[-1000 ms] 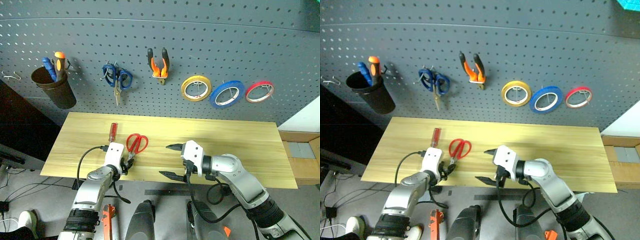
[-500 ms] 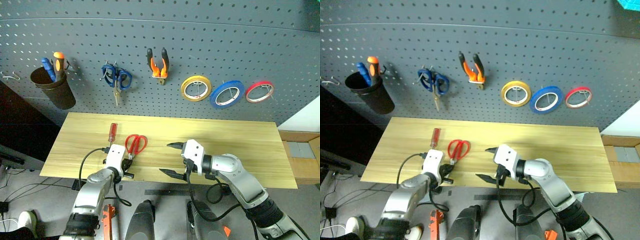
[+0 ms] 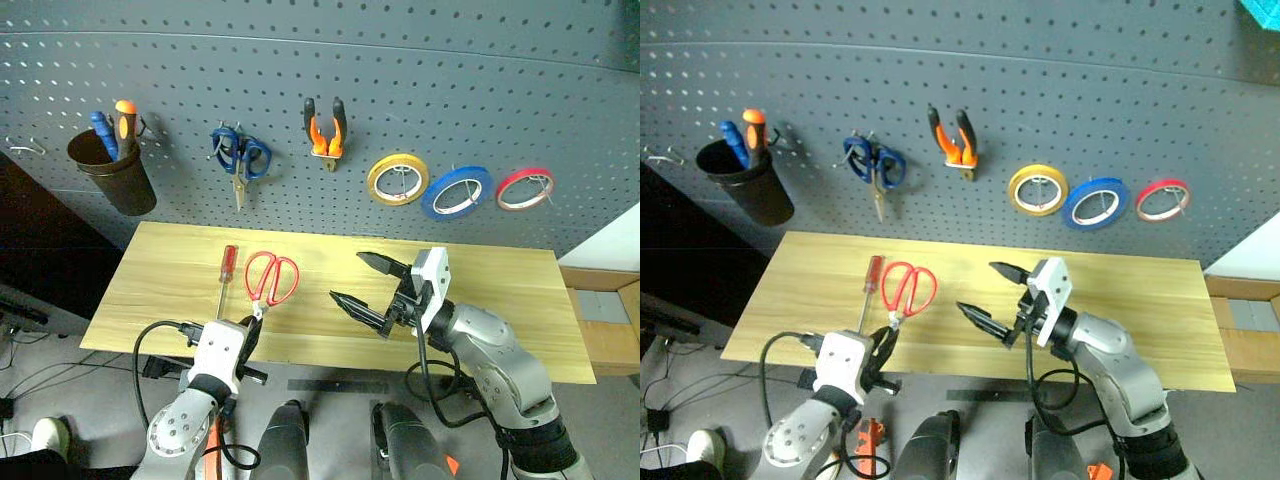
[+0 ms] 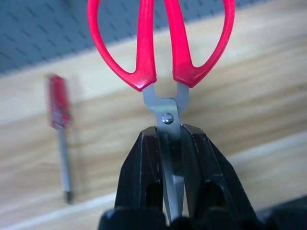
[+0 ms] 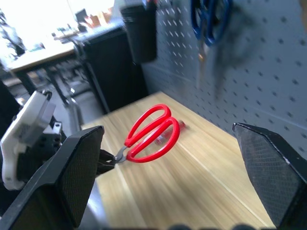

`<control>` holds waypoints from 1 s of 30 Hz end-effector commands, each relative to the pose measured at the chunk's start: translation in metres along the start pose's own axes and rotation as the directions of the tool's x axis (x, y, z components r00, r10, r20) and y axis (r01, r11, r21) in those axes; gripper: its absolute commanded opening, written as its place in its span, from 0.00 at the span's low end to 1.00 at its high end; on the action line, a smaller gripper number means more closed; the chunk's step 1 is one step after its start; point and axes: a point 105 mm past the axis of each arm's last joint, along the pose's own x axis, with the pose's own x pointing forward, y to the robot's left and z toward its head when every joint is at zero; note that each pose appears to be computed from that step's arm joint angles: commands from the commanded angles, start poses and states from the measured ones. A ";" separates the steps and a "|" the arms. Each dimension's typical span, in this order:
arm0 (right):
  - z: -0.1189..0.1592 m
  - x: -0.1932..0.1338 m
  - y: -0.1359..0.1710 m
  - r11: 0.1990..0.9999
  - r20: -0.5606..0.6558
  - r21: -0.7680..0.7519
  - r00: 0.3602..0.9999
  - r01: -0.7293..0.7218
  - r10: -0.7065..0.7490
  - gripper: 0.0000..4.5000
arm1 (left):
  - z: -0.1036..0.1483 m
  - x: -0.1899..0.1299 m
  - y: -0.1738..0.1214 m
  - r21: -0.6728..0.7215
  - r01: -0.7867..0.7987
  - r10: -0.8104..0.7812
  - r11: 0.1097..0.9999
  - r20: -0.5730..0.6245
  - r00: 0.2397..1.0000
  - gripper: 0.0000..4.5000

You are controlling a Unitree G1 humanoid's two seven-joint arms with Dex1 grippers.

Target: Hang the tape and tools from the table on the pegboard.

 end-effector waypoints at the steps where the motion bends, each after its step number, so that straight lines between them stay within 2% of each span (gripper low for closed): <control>1: 0.032 0.002 0.004 1.000 0.117 -0.025 0.993 0.000 0.003 1.00 | 0.043 -0.012 0.010 0.086 -0.114 0.095 0.990 0.196 0.976 0.06; 4: 0.037 0.005 0.003 0.999 0.140 -0.033 0.990 0.006 -0.001 1.00 | 0.052 -0.013 0.016 0.110 -0.167 0.136 0.980 0.247 0.959 0.06; 9: 0.064 0.017 -0.001 0.997 0.293 -0.070 0.956 0.019 0.002 1.00 | 0.072 0.002 0.040 0.135 -0.304 0.239 0.943 0.362 0.901 0.06; 14: 0.077 0.023 -0.007 0.997 0.344 -0.075 0.939 0.019 0.008 1.00 | 0.087 0.023 0.066 0.125 -0.358 0.276 0.925 0.427 0.861 0.06; 23: 0.073 0.028 -0.015 0.989 0.309 -0.124 0.950 0.083 -0.041 1.00 | 0.095 0.071 0.064 0.054 -0.239 0.193 0.970 0.432 0.881 0.06; 30: 0.075 0.029 -0.017 0.985 0.305 -0.136 0.950 0.106 -0.060 1.00 | 0.100 0.091 0.055 0.002 -0.164 0.147 0.987 0.424 0.894 0.06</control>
